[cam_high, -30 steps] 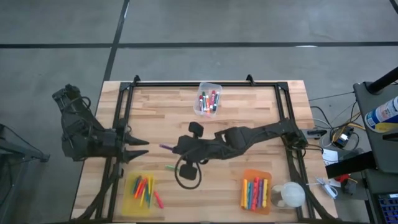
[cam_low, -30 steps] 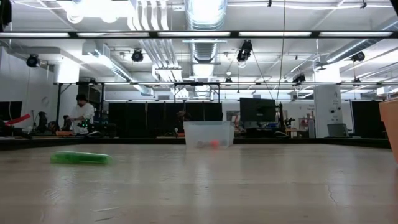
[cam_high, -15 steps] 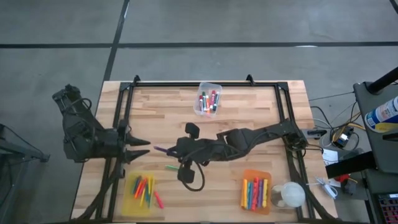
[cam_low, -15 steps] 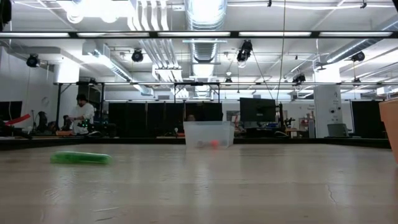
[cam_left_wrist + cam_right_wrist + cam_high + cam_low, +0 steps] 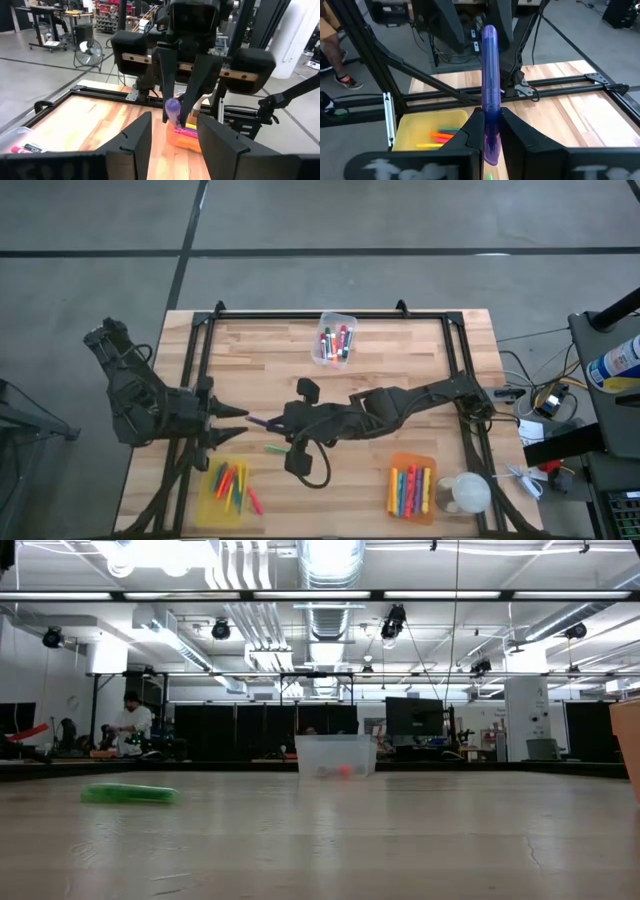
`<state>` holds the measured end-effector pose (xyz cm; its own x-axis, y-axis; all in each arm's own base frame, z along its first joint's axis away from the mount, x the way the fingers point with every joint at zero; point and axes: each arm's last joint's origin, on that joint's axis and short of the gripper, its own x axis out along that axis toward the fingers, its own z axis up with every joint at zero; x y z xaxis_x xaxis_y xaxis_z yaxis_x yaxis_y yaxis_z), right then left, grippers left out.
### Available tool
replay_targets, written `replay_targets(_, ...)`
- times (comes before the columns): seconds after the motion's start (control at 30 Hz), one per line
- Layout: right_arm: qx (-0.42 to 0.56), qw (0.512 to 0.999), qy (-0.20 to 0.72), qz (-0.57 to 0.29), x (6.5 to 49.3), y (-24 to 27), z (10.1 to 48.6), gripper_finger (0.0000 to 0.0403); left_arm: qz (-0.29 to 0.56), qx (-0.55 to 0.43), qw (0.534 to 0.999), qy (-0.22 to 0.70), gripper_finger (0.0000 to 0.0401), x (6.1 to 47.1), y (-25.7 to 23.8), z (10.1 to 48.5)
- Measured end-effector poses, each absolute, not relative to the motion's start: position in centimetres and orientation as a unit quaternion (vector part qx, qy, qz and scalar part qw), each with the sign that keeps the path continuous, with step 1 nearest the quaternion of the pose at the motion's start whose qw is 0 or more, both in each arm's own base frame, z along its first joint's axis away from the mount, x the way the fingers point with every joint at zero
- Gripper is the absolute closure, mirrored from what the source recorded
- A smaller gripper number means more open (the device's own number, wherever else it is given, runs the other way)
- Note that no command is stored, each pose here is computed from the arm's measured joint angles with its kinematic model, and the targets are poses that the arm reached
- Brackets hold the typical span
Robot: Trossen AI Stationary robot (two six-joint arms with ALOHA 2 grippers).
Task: Pick & Place Markers
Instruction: Put the violet highlighter into the yellow bin
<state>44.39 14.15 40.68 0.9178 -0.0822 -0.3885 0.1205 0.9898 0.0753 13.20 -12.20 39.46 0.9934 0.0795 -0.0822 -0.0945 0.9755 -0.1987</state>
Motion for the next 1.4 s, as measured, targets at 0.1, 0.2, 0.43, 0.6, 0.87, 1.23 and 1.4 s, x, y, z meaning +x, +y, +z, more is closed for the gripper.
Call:
replay_targets(0.1, 0.049, 0.979, 0.192, -0.05, 44.4, 14.3, 40.8, 0.0371, 0.045, -0.104, 0.993, 0.034, 0.025, 13.2, -12.2, 39.5)
replay_targets(0.2, 0.048, 0.979, 0.192, -0.049, 44.4, 14.3, 40.8, 0.0371, 0.039, -0.11, 0.993, 0.023, 0.025, 13.3, -12.2, 39.9)
replay_targets(0.43, 0.038, 0.982, 0.178, -0.048, 44.6, 14.1, 41.0, 0.0371, 0.042, -0.107, 0.993, 0.018, 0.025, 14.0, -12.4, 39.9)
replay_targets(0.6, 0.035, 0.983, 0.176, -0.047, 44.6, 14.1, 41.1, 0.0371, 0.043, -0.122, 0.992, 0.004, 0.025, 14.2, -12.4, 40.2)
replay_targets(0.87, 0.038, 0.984, 0.167, -0.051, 44.8, 13.8, 41.2, 0.0371, 0.037, -0.147, 0.988, -0.006, 0.0259, 14.3, -12.3, 40.5)
replay_targets(1.23, 0.04, 0.985, 0.161, -0.05, 44.8, 13.8, 41.3, 0.0371, 0.038, -0.157, 0.987, -0.007, 0.0334, 14.3, -12.3, 40.5)
replay_targets(1.4, 0.043, 0.985, 0.158, -0.051, 44.8, 13.8, 41.4, 0.0372, 0.04, -0.157, 0.987, -0.007, 0.0364, 14.3, -12.3, 40.5)
